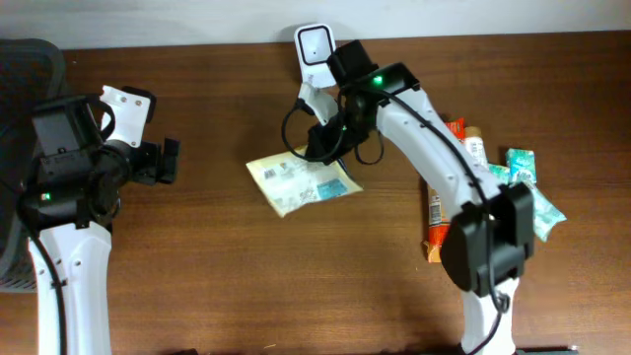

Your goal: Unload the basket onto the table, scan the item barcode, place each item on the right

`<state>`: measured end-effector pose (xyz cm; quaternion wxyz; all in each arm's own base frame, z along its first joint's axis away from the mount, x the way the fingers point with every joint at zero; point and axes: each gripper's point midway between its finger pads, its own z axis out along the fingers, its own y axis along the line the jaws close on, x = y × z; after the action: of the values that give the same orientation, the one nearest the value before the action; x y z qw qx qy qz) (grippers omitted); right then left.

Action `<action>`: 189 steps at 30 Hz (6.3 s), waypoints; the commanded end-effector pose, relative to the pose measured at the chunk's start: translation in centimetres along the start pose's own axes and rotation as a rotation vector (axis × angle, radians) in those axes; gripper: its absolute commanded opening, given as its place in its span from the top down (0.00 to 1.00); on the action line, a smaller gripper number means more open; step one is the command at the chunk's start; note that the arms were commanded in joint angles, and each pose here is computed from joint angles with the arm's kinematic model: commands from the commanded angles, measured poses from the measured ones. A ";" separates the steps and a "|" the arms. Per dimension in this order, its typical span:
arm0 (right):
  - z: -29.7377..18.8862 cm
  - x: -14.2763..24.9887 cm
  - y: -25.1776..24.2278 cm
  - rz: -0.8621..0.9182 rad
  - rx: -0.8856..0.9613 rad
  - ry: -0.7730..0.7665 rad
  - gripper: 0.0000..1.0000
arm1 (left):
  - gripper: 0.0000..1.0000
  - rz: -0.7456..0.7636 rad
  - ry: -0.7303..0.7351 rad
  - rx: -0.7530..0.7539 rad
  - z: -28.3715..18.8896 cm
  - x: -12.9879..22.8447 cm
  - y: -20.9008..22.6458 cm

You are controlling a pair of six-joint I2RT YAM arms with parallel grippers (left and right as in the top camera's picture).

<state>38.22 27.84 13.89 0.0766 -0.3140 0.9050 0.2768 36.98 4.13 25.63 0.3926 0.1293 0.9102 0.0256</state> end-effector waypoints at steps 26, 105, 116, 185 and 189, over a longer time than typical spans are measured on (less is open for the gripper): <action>11.4 9.4 -1.3 0.505 -0.248 0.295 0.71 | 0.01 0.017 -0.014 -0.008 -0.5 -0.3 0.1; 9.5 11.3 -4.5 0.444 0.240 0.442 0.22 | 0.01 0.017 -0.014 -0.008 -0.5 -0.3 0.1; 12.0 12.5 -4.8 0.472 0.269 0.456 0.96 | 0.01 0.017 -0.014 -0.008 -0.5 -0.3 0.1; 10.1 8.2 -5.2 0.471 0.178 0.087 0.28 | 0.01 0.017 -0.014 -0.008 -0.5 -0.3 0.1; 11.1 8.6 -5.0 0.502 0.164 0.108 0.65 | 0.01 0.017 -0.014 -0.008 -0.5 -0.3 0.1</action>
<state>34.61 26.66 1.12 -0.0015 -0.1033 0.9717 0.2125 36.98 4.13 25.63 0.3926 0.1291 0.9102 0.0256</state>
